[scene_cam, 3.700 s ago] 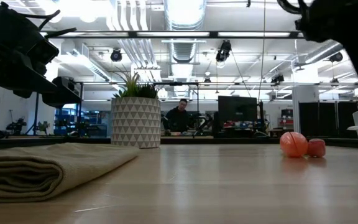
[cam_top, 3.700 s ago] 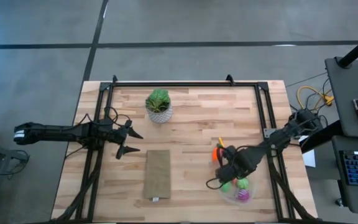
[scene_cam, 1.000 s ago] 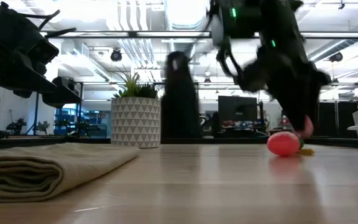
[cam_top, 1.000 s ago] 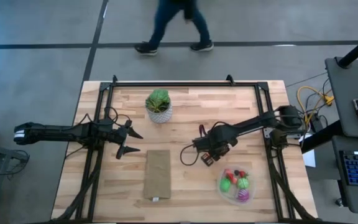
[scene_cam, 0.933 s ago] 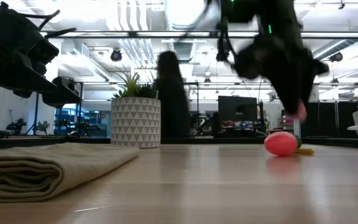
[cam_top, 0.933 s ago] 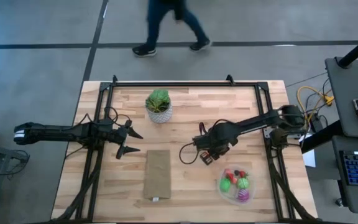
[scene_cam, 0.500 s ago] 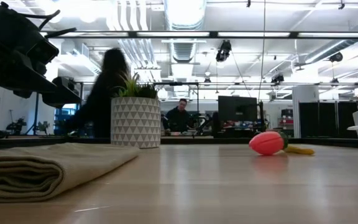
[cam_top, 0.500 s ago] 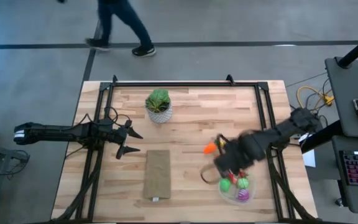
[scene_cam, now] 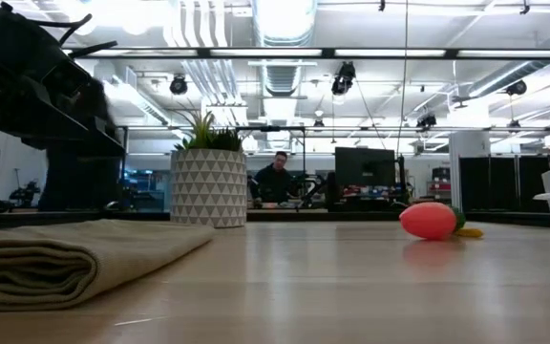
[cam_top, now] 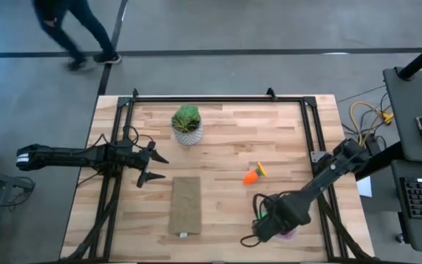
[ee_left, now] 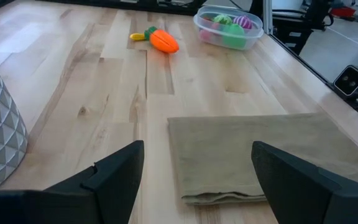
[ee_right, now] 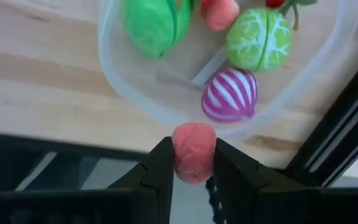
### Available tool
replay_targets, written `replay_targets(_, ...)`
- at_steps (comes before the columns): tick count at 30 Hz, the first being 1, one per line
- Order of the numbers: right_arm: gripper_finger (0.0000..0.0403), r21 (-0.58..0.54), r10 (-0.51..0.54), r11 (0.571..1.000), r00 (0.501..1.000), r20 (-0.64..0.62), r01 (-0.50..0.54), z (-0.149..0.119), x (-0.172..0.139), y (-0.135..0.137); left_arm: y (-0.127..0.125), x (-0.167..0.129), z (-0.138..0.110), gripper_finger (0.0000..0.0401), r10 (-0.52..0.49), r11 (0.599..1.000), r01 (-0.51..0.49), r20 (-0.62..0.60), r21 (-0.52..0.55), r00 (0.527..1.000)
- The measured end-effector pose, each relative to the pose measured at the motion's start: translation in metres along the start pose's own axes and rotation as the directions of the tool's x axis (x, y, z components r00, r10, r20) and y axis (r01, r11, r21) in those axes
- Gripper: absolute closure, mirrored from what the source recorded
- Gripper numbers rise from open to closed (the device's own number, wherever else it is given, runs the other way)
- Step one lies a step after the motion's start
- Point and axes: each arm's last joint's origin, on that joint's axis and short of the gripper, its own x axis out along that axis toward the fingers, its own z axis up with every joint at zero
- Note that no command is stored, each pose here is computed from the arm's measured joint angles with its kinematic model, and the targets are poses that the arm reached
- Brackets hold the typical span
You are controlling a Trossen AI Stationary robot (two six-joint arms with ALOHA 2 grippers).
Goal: Pick and placing Produce into tupperware
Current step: Put the peach into the transparent container, then put the carrot into the transparent container
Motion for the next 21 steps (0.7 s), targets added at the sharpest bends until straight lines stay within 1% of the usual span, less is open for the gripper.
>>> replay_targets(3,0.0306,-0.029,-0.024,0.999,1.000,-0.006,0.024,0.003,0.011,0.008,0.000,0.000,0.000,0.0118,0.000,1.000,0.000,-0.002,0.000,1.000)
replay_targets(5,0.0294,-0.046,-0.042,0.998,0.999,-0.011,0.042,0.003,0.018,0.012,0.000,0.000,0.000,0.0118,0.000,1.000,0.000,-0.002,0.000,1.000)
replay_targets(11,0.0221,-0.042,-0.080,0.996,0.997,0.001,0.080,0.005,0.027,0.014,0.000,0.000,0.000,0.0118,0.000,1.000,0.000,-0.003,-0.001,1.000)
replay_targets(15,0.0174,-0.010,-0.151,0.988,0.988,0.035,0.151,0.008,0.025,0.007,0.000,0.000,0.000,0.0118,0.000,1.000,0.000,-0.003,0.000,1.000)
replay_targets(17,0.0158,-0.001,-0.147,0.989,0.987,0.065,0.148,0.011,0.020,0.004,0.000,0.000,0.000,0.0118,0.000,1.000,0.000,-0.002,-0.001,1.000)
replay_targets(19,0.0148,-0.004,-0.110,0.994,0.988,0.109,0.111,0.017,0.010,0.002,0.000,0.000,0.000,0.0118,0.000,1.000,0.000,-0.002,0.000,1.000)
replay_targets(21,0.0146,-0.002,-0.062,0.998,0.985,0.159,0.063,0.029,-0.004,0.001,0.000,0.000,0.000,0.0118,0.000,1.000,0.000,-0.003,-0.001,1.000)
